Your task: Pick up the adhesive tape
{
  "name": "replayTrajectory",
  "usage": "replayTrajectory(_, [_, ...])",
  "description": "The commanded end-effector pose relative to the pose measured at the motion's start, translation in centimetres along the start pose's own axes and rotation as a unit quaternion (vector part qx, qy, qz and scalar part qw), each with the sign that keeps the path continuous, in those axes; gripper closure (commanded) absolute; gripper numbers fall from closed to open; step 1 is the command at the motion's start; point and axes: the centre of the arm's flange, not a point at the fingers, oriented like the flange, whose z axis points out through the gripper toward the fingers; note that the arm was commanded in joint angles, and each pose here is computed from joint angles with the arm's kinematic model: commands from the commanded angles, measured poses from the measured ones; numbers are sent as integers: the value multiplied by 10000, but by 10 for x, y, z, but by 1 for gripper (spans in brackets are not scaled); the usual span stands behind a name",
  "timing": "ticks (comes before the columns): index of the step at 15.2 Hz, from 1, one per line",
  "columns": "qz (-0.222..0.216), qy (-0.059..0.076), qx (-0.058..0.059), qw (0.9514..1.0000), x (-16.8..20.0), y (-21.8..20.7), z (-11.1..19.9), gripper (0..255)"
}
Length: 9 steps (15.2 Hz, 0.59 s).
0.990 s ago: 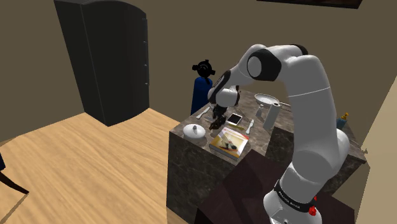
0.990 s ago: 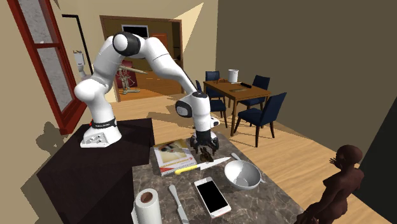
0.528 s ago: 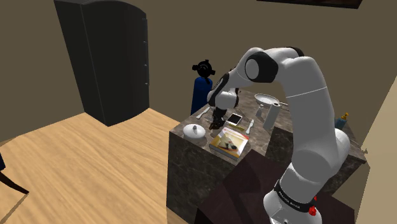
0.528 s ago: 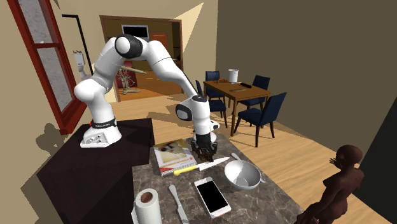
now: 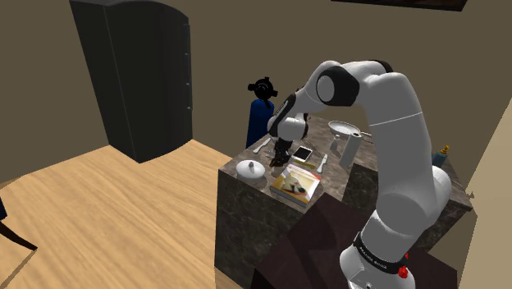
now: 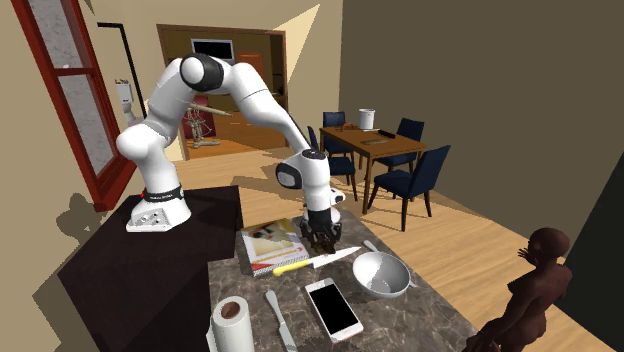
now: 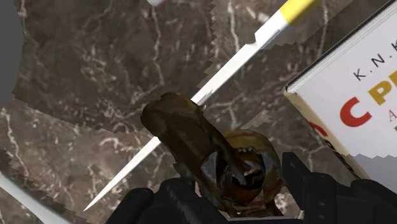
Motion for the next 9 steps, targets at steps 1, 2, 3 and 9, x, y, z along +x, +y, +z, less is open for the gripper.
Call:
replayTrajectory(1, [1, 0, 0, 10000, 1, 1, -8, 255])
replayTrajectory(2, [1, 0, 0, 10000, 1, 2, -13, 255])
replayTrajectory(3, [1, 0, 0, 10000, 1, 2, -19, 255])
replayTrajectory(9, [1, 0, 0, 10000, 2, 5, -50, 255])
